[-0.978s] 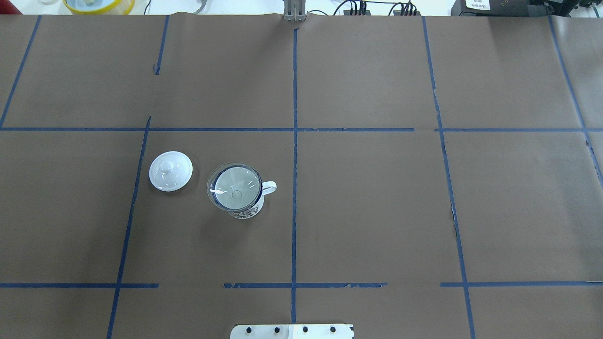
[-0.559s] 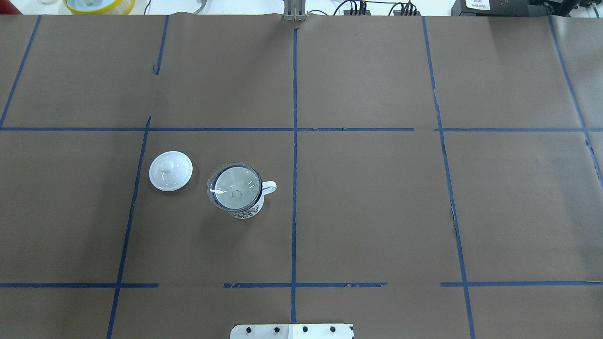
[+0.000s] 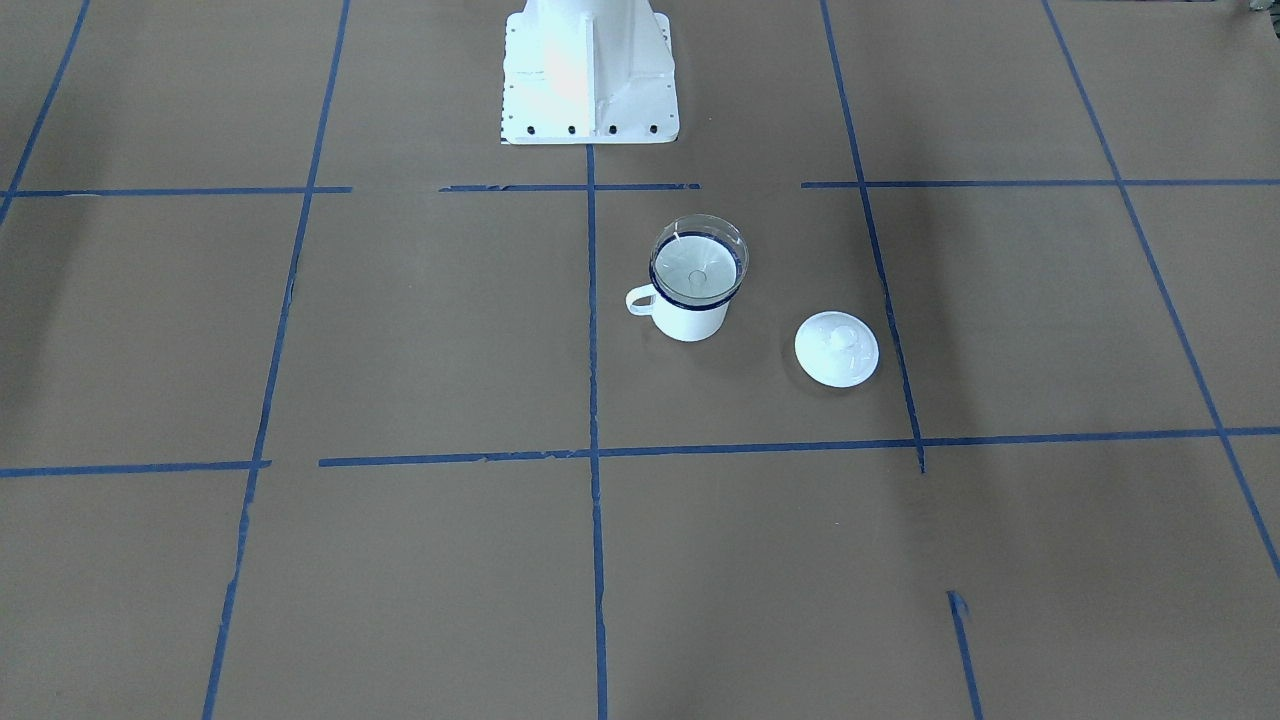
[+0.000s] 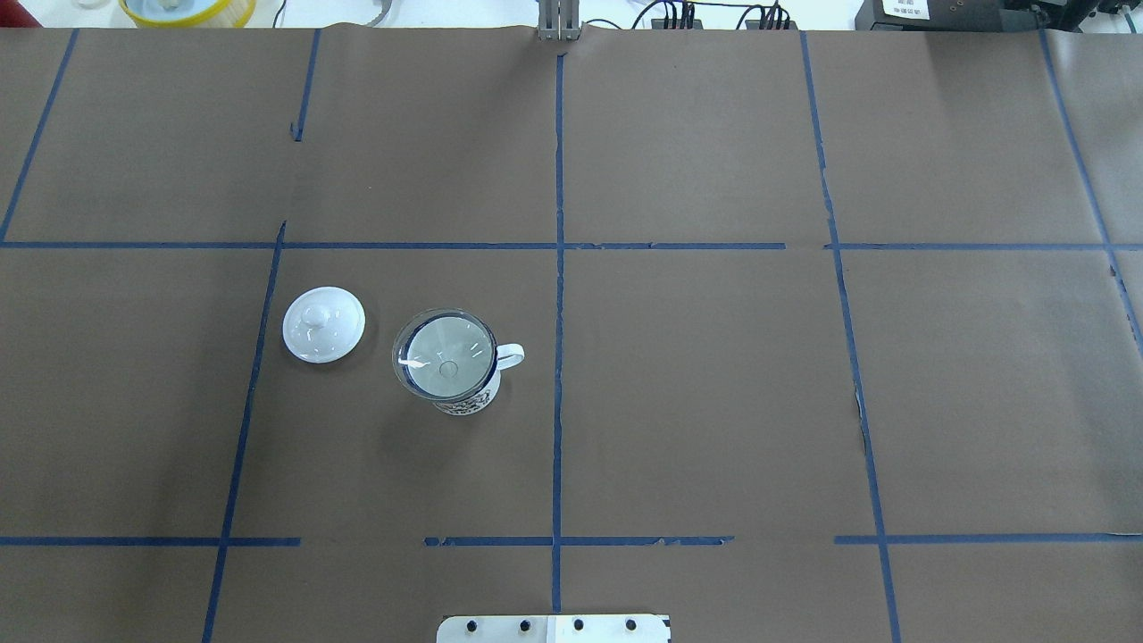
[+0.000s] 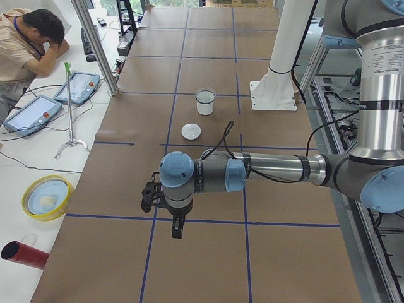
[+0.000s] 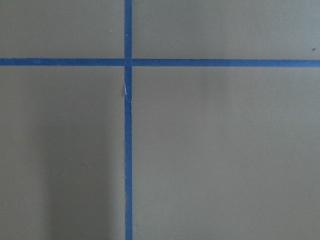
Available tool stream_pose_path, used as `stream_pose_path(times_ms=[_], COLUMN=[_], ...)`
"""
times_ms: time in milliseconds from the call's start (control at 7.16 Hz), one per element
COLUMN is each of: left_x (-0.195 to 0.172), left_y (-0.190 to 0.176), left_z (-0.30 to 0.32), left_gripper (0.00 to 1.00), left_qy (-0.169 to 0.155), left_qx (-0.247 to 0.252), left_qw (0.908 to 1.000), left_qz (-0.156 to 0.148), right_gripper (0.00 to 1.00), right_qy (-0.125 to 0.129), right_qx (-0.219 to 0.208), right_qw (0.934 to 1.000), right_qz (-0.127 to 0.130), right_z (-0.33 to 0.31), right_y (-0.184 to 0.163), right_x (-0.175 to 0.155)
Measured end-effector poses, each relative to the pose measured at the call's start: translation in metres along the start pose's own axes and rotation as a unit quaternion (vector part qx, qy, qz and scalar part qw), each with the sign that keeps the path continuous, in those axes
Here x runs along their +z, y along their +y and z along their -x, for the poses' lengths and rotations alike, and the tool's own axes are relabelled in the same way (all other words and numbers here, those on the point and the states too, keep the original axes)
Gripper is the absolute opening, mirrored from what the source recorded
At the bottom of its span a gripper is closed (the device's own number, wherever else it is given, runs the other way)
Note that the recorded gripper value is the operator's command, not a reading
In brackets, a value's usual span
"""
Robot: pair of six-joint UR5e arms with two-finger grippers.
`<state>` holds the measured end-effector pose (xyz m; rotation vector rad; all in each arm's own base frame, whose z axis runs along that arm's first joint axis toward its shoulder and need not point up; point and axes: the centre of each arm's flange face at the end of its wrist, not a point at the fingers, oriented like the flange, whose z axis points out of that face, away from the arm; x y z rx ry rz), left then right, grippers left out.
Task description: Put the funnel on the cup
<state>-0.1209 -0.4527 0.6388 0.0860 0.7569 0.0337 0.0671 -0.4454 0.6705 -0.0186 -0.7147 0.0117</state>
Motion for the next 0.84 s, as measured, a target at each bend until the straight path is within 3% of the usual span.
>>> stream_pose_path(times_ms=[838], left_x=[-0.0086], left_y=[-0.004], left_z=[-0.0092], left_gripper=[1.0], left_qy=[-0.001], left_qx=[0.011], left_qw=[0.9999], left_qz=[-0.009], right_gripper=[1.0], right_qy=[0.0], right_qx=[0.0], right_qw=[1.0], right_qz=[0.0], right_z=[0.0003], right_y=[-0.0001], right_x=[-0.0004])
